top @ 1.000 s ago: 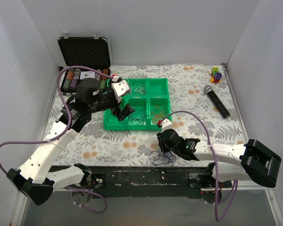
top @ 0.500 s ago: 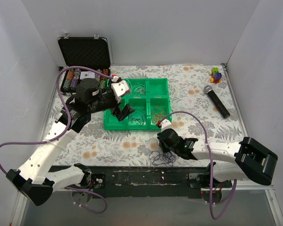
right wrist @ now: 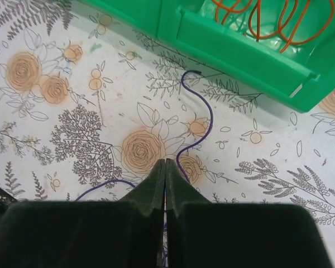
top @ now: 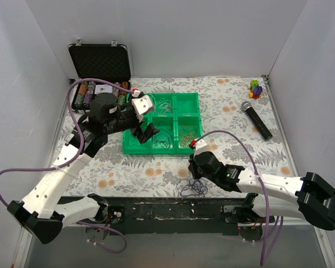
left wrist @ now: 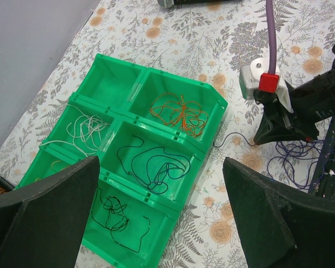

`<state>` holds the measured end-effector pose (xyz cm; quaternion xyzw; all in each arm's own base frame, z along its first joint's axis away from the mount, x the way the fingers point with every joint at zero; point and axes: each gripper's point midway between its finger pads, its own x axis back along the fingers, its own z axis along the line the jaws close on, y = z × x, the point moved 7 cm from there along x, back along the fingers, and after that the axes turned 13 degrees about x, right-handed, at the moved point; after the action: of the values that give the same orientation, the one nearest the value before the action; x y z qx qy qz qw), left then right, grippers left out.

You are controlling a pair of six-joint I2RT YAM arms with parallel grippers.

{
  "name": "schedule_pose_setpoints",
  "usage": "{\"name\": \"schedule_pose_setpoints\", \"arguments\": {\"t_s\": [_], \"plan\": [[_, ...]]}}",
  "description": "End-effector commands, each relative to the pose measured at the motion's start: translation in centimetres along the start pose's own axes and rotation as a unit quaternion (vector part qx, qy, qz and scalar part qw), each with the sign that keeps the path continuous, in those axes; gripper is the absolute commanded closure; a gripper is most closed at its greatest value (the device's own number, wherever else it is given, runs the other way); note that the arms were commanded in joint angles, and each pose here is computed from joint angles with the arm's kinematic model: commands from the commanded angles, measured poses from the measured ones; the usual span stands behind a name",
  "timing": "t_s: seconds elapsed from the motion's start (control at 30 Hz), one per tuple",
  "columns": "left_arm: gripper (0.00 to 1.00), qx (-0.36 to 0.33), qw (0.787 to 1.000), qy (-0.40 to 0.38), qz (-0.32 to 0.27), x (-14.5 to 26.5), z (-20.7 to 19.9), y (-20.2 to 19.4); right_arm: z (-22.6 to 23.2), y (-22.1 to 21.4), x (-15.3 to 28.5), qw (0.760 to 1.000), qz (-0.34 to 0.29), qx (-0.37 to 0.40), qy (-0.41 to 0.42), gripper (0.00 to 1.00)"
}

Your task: Untangle the cables

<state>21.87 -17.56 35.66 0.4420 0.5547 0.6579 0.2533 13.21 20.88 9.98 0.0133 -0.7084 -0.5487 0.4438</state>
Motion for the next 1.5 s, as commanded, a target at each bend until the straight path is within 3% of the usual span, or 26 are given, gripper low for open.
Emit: {"name": "schedule_pose_setpoints", "arguments": {"t_s": [0.0, 0.13, 0.17, 0.2, 0.3, 0.43, 0.73, 0.87, 1.03, 1.1, 1.2, 1.3, 1.47], "plan": [[0.07, -0.012, 1.000, 0.004, -0.020, 0.8, -0.1, 1.1, -0.2, 3.6, 1.2, 0.998, -0.058, -0.001, -0.010, 0.99], [0.07, -0.012, 1.000, 0.003, -0.019, 0.7, -0.1, 1.1, -0.3, 4.4, 2.0, 0.998, -0.068, 0.008, -0.012, 0.99], [0.07, -0.012, 1.000, 0.003, -0.020, 0.7, -0.1, 1.1, -0.6, 3.5, 2.0, 0.999, -0.039, 0.013, -0.019, 0.79], [0.07, -0.012, 1.000, 0.003, -0.020, 0.6, -0.1, 1.1, -0.7, 2.8, 1.8, 0.999, -0.020, 0.016, -0.022, 0.69], [0.07, -0.013, 1.000, 0.003, -0.021, 0.7, -0.1, 1.2, -0.7, 0.1, 1.5, 0.999, 0.028, 0.012, -0.017, 0.57], [0.07, -0.012, 1.000, 0.003, -0.022, 0.7, -0.1, 1.2, -0.9, -1.9, 1.4, 0.999, 0.042, -0.001, -0.017, 0.50], [0.07, -0.013, 1.000, 0.005, -0.021, 0.6, 0.0, 1.5, -0.8, -3.7, 0.8, 0.997, 0.071, 0.004, -0.009, 0.46], [0.07, -0.015, 1.000, 0.007, -0.022, 0.8, 0.0, 1.6, -0.6, -4.1, 0.4, 0.997, 0.075, 0.004, -0.005, 0.50], [0.06, -0.015, 1.000, 0.007, -0.022, 0.7, 0.1, 1.7, -0.6, -4.2, 0.0, 0.996, 0.084, 0.008, -0.011, 0.63], [0.06, -0.016, 1.000, 0.007, -0.023, 0.7, 0.1, 1.8, -0.6, -4.0, 0.0, 0.996, 0.083, 0.008, -0.011, 0.73], [0.06, -0.017, 1.000, 0.008, -0.024, 0.7, 0.1, 1.8, -0.7, -3.5, 0.1, 0.997, 0.076, 0.008, -0.015, 0.99], [0.06, -0.019, 1.000, 0.008, -0.024, 0.8, 0.1, 1.8, -0.8, -1.5, 0.8, 0.999, 0.047, 0.008, -0.021, 0.99], [0.06, -0.019, 1.000, 0.003, -0.023, 0.8, 0.0, 1.8, -0.6, 6.3, 4.2, 0.997, -0.070, 0.009, -0.011, 0.99]]}}
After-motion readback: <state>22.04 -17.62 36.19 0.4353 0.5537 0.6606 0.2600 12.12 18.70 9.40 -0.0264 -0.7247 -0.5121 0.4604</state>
